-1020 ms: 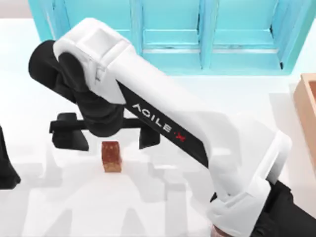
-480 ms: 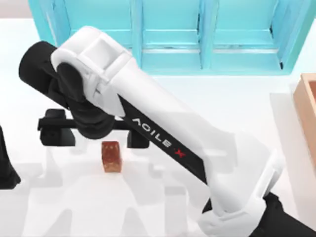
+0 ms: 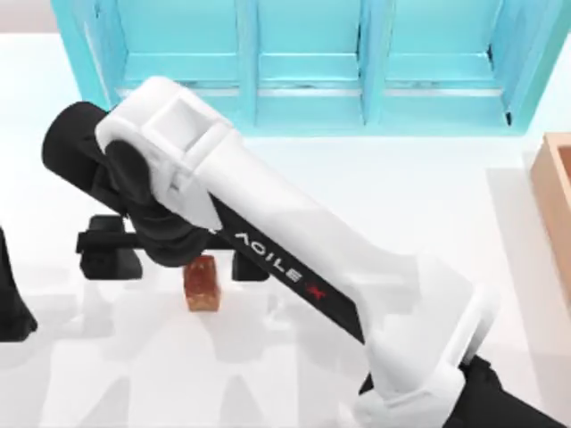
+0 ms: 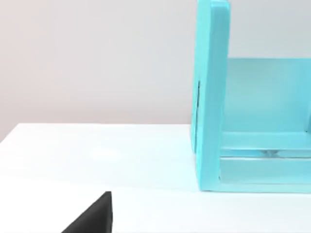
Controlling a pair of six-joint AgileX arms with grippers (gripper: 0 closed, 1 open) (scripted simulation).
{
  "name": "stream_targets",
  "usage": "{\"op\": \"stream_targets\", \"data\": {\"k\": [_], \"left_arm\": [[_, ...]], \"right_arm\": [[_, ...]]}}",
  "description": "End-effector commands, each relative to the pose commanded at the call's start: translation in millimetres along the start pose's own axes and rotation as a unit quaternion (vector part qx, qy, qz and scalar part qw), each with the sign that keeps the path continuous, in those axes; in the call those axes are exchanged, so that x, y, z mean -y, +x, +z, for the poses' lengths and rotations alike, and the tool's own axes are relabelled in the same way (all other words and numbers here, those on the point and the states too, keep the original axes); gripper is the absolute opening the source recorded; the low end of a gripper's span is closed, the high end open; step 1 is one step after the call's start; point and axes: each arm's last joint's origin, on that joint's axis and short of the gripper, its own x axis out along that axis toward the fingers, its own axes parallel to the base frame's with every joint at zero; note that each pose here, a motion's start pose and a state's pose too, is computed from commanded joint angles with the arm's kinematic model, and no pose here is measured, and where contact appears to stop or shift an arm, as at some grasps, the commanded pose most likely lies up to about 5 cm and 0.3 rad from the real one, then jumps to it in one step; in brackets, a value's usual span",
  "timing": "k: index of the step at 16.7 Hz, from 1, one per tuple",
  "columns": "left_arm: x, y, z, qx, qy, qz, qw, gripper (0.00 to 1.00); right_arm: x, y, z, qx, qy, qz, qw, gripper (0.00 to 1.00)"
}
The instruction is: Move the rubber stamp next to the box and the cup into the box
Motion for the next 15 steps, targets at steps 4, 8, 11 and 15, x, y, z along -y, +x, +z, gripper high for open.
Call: {"op": "stream_targets", "data": {"k": [4, 8, 11, 15], "left_arm": [[0.0, 0.0, 0.0, 0.0, 0.0, 0.0, 1.0, 1.0], [0.0, 0.0, 0.0, 0.0, 0.0, 0.0, 1.0, 1.0], [0.0, 0.0, 0.0, 0.0, 0.0, 0.0, 1.0, 1.0], [0.0, 0.0, 0.0, 0.0, 0.0, 0.0, 1.0, 1.0]], "right_arm": [[0.6, 18.3, 0.4, 0.001, 0.0, 0.001, 1.0, 1.0], [1.7, 37.0, -0.1, 0.0, 0.0, 0.001, 1.0, 1.0], [2.6, 46.6, -0.6, 0.0, 0.0, 0.001, 1.0, 1.0], [2.9, 49.1, -0.7, 0.0, 0.0, 0.001, 1.0, 1.0]]}}
